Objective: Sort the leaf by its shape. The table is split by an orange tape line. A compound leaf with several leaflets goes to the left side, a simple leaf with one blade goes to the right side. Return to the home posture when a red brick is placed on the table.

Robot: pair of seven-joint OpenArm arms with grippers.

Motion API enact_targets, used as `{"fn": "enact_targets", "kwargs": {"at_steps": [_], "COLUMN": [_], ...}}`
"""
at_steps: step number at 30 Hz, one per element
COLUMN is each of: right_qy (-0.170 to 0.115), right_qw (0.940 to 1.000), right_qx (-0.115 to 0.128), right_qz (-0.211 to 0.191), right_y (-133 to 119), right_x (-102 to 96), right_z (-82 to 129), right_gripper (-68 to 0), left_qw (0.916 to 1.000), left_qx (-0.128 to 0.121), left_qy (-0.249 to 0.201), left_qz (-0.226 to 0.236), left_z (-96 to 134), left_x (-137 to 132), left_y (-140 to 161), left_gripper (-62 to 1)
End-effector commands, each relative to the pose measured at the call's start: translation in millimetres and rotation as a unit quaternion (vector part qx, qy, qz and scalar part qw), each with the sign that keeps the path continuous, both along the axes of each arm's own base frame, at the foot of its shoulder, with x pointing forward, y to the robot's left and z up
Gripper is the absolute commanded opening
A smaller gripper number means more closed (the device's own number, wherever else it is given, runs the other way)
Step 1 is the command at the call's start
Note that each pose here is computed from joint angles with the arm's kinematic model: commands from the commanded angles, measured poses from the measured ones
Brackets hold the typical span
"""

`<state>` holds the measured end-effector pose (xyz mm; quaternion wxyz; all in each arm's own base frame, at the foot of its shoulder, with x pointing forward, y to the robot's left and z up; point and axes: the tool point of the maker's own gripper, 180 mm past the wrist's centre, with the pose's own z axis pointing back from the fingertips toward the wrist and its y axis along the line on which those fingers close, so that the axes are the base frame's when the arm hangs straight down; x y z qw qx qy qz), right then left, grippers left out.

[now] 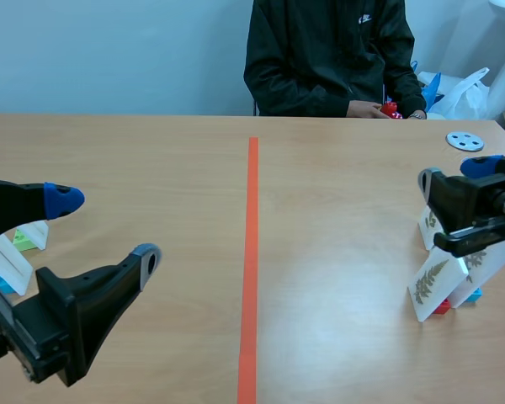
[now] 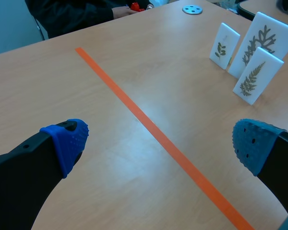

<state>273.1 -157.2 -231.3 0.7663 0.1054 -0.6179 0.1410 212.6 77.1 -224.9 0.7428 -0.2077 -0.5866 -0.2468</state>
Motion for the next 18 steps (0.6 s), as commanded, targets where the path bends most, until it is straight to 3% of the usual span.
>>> {"fn": "enact_targets", "kwargs": {"at_steps": [1, 4, 13, 18], "right_qy": [-0.002, 0.020, 0.064, 0.071], "right_qw": [1.0000, 0.9997, 0.9974, 0.9966], "right_qx": [0.003, 0.009, 0.013, 0.008], "right_qz": [0.008, 0.014, 0.032, 0.041], "right_y": [0, 0, 0, 3], "right_x": [-0.9, -4.0, -7.9, -10.5], "right_z": [6, 1, -7, -10], "right_gripper": [-20.0, -0.6, 0.4, 0.4], "left_qw": [0.9998, 0.9998, 0.9999, 0.9999], "left_qx": [-0.013, -0.013, -0.012, -0.008], "left_qy": [-0.013, -0.013, -0.011, -0.006], "left_qz": [0.000, 0.000, 0.000, 0.000], "left_z": [9, 9, 8, 6], "left_x": [2, 2, 1, 1], "left_y": [-3, -3, -2, -2], "left_gripper": [1.4, 1.4, 1.4, 1.4]}}
